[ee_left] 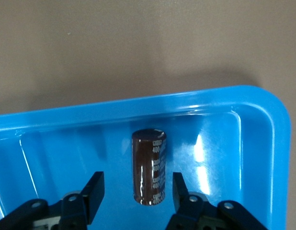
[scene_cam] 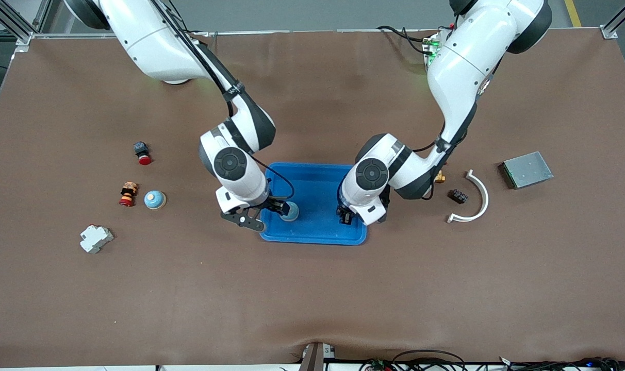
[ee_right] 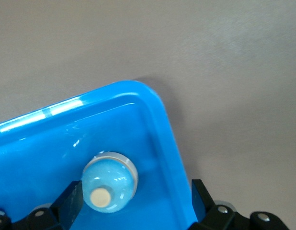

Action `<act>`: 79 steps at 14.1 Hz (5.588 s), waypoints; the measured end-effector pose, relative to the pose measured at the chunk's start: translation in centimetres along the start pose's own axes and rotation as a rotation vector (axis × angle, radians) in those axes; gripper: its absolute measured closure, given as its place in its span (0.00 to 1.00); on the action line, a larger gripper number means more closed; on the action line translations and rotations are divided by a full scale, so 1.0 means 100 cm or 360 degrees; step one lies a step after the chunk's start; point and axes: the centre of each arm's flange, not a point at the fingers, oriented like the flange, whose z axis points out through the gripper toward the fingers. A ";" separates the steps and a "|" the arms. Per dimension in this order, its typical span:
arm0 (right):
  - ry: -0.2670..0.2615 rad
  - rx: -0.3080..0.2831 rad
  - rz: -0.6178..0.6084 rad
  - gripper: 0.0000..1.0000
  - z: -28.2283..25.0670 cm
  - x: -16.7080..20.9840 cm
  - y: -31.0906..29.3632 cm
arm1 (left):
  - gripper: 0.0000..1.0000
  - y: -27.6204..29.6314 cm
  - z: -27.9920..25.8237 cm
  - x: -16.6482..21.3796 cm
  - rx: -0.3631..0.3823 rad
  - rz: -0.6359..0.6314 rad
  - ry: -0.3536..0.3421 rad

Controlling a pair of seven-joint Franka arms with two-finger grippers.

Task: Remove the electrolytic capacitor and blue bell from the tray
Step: 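Grasp the second capacitor with the left gripper while the right gripper grasps the bell, then lift the capacitor with the left gripper while the right gripper lifts the bell, then place the capacitor by the brass valve while the right gripper carries the bell, then withdraw the left gripper while the right gripper holds the bell above the table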

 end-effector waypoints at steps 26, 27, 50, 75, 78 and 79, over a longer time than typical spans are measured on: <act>0.0106 -0.0088 0.0139 0.34 0.054 -0.022 -0.046 | 0.66 0.003 -0.153 0.061 0.0085 0.0287 0.0357; 0.0099 -0.0107 0.0143 0.34 0.052 -0.021 -0.045 | 0.66 0.000 -0.157 0.076 0.0123 0.0295 0.0374; -0.0077 -0.0142 -0.0734 0.34 -0.016 0.183 0.265 | 0.31 -0.059 -0.013 0.198 0.0417 0.0164 0.0165; 0.0079 -0.0103 -0.0981 0.34 0.025 0.206 0.360 | 0.00 -0.021 -0.403 0.310 -0.0111 0.1071 0.0363; 0.0081 -0.0102 -0.0981 0.34 0.028 0.206 0.361 | 0.00 -0.042 -0.432 0.310 -0.0090 0.1247 0.0383; 0.0084 -0.0102 -0.0981 0.34 0.028 0.206 0.361 | 0.00 -0.048 -0.440 0.308 -0.0097 0.1277 0.0364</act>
